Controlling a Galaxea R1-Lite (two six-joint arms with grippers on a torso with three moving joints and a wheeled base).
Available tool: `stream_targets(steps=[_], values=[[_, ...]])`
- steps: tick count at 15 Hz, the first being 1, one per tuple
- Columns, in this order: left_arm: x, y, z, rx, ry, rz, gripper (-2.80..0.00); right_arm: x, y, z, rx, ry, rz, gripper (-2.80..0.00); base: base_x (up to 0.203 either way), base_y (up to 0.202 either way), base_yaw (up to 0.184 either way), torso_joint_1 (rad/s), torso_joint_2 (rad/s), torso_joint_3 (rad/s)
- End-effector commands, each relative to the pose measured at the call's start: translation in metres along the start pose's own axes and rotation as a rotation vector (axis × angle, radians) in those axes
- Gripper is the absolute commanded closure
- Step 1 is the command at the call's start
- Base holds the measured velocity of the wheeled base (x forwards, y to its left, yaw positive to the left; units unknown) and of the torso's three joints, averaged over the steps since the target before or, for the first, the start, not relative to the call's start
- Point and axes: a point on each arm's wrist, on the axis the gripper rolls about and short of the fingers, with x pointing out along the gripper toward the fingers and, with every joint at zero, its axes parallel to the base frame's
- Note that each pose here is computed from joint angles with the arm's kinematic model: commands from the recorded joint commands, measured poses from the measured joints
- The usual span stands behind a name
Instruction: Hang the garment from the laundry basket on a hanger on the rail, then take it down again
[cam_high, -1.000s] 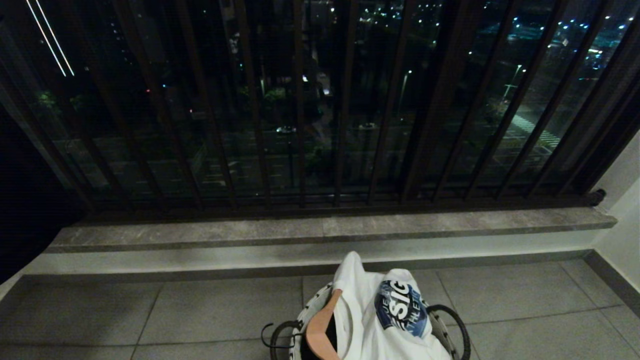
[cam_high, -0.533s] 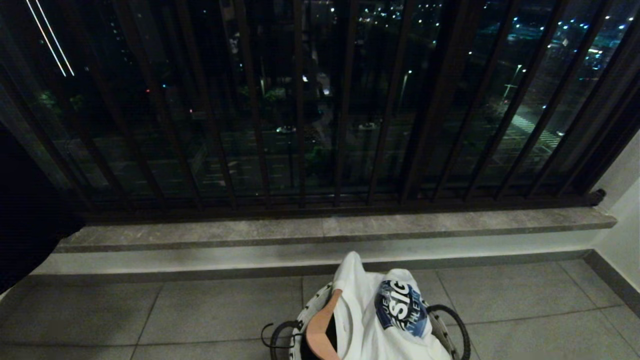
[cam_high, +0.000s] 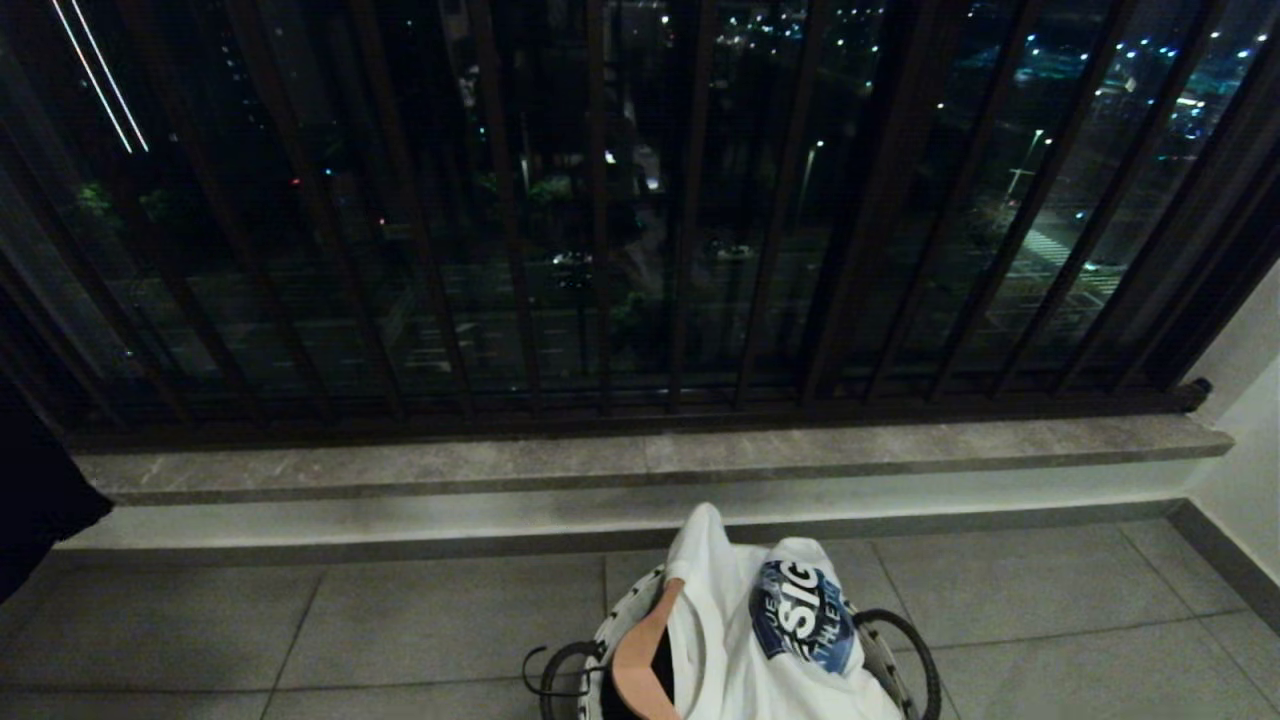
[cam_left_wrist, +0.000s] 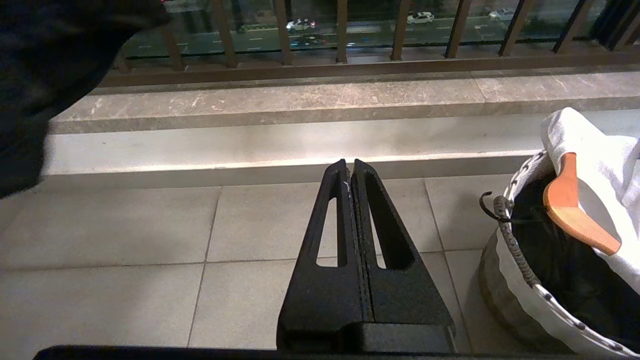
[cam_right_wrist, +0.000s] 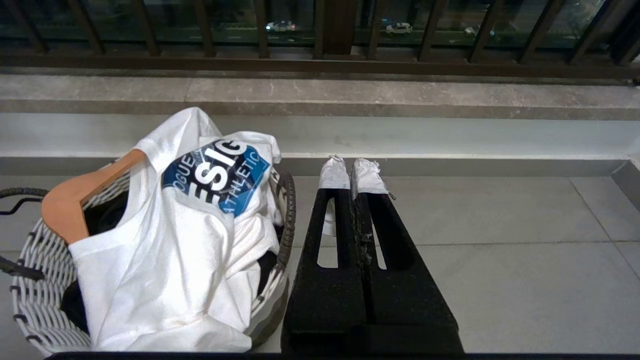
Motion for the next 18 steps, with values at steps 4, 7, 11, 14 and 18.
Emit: stream_targets(steps=[4,7,11,14,18], values=[[0.0002,0.0,-0.0008,-0.001,0.002,0.001,0.0,0.0,0.0,0.0,-0.001,0.0,0.0,0.0,0.0,0.0,0.0,0.0,0.0,0.0],[0.0001,0.0,-0.0004,-0.001,0.001,0.001,0.0,0.0,0.0,0.0,-0.001,0.0,0.0,0.0,0.0,0.0,0.0,0.0,0.0,0.0],[0.0001,0.0,-0.0004,0.0,0.0,0.001,0.0,0.0,0.0,0.0,0.0,0.0,0.0,0.0,0.0,0.0,0.0,0.0,0.0,0.0],[0.0001,0.0,-0.0004,0.0,0.0,0.002,0.0,0.0,0.0,0.0,0.0,0.0,0.0,0.0,0.0,0.0,0.0,0.0,0.0,0.0],[0.0001,0.0,-0.0005,0.0,0.001,0.001,0.0,0.0,0.0,0.0,0.0,0.0,0.0,0.0,0.0,0.0,0.0,0.0,0.0,0.0]])
